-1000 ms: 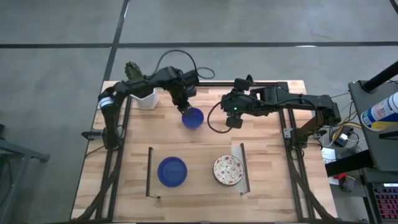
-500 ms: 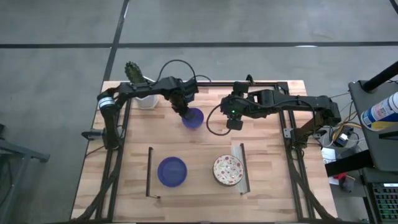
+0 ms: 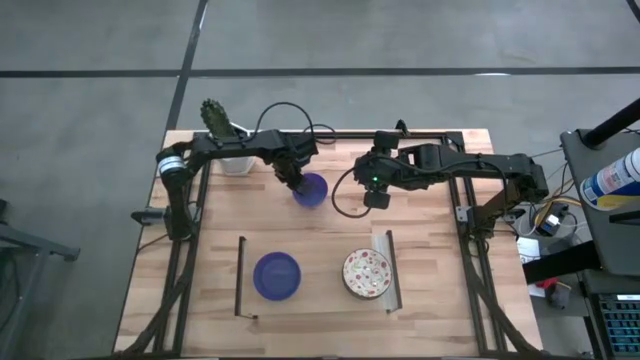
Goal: Pick & Place Mini bowls
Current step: Stack the blue bowl on the blue bowl on the shelf
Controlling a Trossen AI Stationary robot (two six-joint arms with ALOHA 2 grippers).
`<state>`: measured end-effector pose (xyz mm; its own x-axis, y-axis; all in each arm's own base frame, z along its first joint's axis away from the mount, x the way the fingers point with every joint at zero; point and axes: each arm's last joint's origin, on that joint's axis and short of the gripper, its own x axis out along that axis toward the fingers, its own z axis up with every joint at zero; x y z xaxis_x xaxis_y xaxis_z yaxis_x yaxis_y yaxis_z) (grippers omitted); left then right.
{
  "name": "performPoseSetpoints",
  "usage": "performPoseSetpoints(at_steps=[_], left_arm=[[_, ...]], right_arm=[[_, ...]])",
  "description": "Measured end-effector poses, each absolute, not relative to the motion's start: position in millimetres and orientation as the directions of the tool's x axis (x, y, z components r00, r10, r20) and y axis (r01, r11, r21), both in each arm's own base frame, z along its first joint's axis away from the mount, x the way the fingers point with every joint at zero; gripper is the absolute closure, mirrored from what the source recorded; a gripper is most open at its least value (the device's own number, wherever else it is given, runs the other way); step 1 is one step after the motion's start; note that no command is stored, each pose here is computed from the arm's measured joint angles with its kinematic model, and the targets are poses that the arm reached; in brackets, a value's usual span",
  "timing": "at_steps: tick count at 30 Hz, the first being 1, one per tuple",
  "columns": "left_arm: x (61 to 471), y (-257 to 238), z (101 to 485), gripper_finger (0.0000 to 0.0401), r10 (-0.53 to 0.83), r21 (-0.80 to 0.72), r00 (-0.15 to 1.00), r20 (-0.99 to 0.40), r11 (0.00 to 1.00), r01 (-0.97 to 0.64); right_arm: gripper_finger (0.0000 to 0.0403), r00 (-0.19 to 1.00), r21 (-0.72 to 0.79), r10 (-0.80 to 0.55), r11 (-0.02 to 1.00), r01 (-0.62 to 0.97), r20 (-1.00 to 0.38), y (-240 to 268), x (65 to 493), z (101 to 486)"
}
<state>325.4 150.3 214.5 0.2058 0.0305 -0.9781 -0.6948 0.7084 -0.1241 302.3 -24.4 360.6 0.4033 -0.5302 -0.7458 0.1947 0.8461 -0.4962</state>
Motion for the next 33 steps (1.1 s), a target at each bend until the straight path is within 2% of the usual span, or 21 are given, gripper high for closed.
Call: performPoseSetpoints(at_steps=[14, 18, 26, 33], left_arm=[[324, 151, 204, 0.0318, 0.063, -0.103, 0.201, -0.978, 0.687, -0.719], [320, 148, 208, 0.0318, 0.052, -0.093, 0.176, -0.983, 0.687, -0.721], [319, 148, 214, 0.0318, 0.067, -0.102, 0.201, -0.977, 0.684, -0.722], [315, 147, 204, 0.0318, 0.092, -0.060, 0.164, -0.982, 0.675, -0.735]], right_arm=[[0.0211, 0.407, -0.494, -0.529, 0.847, 0.198, -0.744, -24, 303, 361], [0.0211, 0.407, -0.493, -0.529, 0.847, 0.199, -0.745, -24, 303, 361], [0.0211, 0.408, -0.494, -0.529, 0.847, 0.197, -0.744, -24, 303, 361], [0.0211, 0.408, -0.492, -0.529, 0.847, 0.200, -0.744, -24, 303, 361]])
